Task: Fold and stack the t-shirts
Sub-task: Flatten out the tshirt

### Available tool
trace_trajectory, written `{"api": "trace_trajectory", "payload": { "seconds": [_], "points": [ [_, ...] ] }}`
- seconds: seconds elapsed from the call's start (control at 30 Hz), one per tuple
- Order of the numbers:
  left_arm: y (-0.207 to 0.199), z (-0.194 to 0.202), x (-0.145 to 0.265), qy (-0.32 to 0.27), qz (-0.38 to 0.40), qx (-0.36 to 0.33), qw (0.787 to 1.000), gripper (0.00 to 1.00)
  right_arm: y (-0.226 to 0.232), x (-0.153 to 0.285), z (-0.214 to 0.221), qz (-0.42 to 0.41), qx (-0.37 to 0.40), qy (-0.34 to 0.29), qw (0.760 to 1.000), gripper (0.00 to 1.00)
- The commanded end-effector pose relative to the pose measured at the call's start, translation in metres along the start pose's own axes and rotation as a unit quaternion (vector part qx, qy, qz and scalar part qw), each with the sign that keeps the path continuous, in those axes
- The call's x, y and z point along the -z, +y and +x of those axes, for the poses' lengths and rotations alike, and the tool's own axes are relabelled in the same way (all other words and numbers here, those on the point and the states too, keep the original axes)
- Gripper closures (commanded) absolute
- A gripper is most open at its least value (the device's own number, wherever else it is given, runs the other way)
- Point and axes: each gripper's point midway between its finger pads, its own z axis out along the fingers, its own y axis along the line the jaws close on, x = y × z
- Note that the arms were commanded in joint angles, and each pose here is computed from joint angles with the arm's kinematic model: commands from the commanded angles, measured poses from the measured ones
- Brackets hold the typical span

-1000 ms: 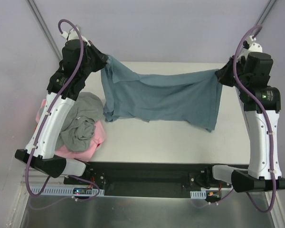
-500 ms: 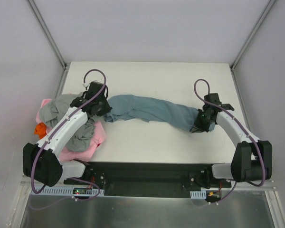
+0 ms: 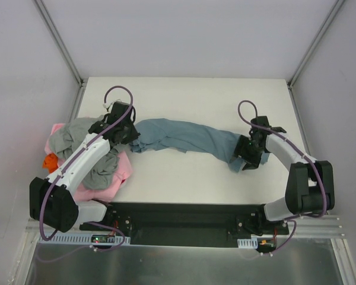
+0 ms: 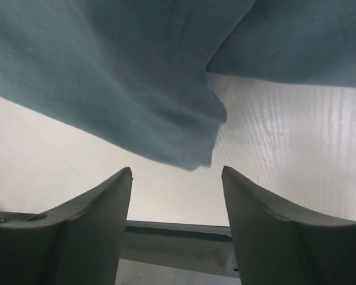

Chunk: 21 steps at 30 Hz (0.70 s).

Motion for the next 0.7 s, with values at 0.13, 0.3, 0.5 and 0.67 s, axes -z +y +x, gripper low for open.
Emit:
{"api": "trace_trajectory", "payload": {
  "seconds": [0.13, 0.3, 0.5, 0.67],
  "points": [
    [0.0, -0.007, 0.002, -0.014, 0.001, 0.003, 1.0, 1.0, -0.023, 0.013, 0.027, 0.028, -0.015, -0.007, 0.999, 0.27],
    [-0.001, -0.006, 0.002, -0.012, 0.003, 0.004, 1.0, 1.0, -0.014, -0.003, 0.02, -0.015, -0.032, -0.044, 0.998, 0.32],
    [0.0, -0.007, 0.002, -0.014, 0.002, 0.001, 1.0, 1.0, -0.007, -0.009, 0.006, -0.035, -0.018, -0.074, 0.996, 0.36],
    [0.002, -0.006, 0.002, -0.015, 0.0, 0.003, 1.0, 1.0, -0.008, -0.02, 0.004, -0.038, -0.026, -0.085, 0.995, 0.41]
  ]
}}
